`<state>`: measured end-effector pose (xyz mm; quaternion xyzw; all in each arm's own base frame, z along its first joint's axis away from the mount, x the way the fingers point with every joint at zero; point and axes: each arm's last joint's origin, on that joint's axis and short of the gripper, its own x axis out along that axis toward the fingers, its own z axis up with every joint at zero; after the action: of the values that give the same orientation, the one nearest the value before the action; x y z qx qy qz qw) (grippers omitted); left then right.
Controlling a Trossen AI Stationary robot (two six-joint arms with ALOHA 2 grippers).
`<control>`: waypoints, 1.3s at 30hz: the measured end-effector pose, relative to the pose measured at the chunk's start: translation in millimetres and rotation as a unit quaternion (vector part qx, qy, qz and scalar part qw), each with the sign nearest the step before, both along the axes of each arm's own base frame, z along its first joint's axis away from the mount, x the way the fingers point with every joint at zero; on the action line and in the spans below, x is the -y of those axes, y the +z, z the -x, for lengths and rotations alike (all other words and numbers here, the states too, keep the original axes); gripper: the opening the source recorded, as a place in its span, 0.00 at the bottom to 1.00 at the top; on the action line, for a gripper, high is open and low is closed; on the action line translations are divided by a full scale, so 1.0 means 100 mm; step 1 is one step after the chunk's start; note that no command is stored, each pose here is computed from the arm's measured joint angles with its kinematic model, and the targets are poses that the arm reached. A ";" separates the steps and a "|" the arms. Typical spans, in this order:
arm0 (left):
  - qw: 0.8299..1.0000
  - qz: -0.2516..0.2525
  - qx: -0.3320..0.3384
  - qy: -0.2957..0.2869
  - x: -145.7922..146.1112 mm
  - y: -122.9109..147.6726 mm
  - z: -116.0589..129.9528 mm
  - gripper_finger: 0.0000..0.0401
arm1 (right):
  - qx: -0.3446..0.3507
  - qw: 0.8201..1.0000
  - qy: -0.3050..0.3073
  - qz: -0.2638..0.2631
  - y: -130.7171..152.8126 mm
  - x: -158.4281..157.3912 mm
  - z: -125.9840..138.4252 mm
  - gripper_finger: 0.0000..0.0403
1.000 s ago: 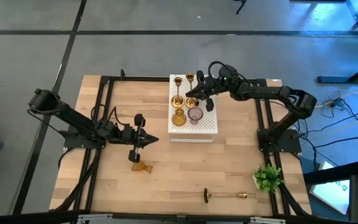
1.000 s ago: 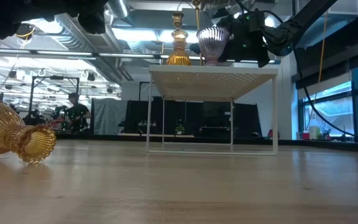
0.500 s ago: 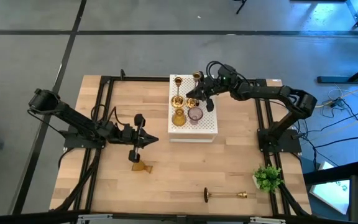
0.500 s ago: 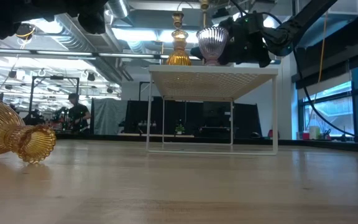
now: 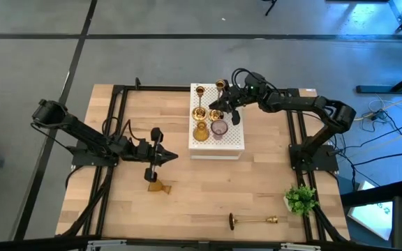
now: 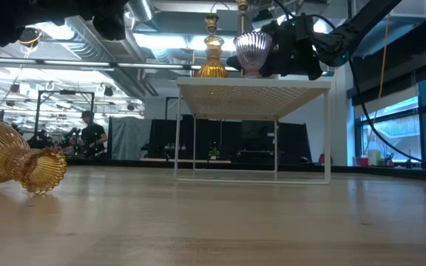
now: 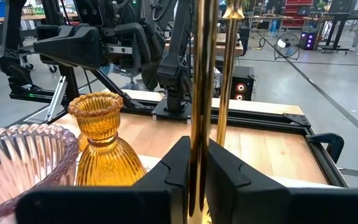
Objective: Pick & Place candle stick holders
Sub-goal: Put the top gold candle holder on the shelf, then put the yellow glass candlestick holder
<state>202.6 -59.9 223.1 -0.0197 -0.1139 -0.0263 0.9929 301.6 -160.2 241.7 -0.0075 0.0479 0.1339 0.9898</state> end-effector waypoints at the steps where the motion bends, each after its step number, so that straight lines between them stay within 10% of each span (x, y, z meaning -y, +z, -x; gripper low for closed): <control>1: 1.000 0.000 0.000 0.000 0.00 0.00 0.00 0.00 | 0.000 1.000 0.000 0.000 0.00 0.00 0.00 0.10; 22: 1.000 -0.005 0.000 -0.008 0.03 0.00 0.01 0.00 | 0.000 1.000 -0.016 -0.015 0.02 0.01 0.00 0.50; 39: 1.000 -0.005 0.000 -0.014 0.06 0.00 0.02 0.00 | -0.027 0.997 -0.067 0.001 0.19 -0.04 0.16 0.55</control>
<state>200.8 -65.7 223.0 -0.0167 -0.1137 -0.0404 0.9926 285.9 -156.5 260.6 -0.0020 0.0751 0.0673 0.9949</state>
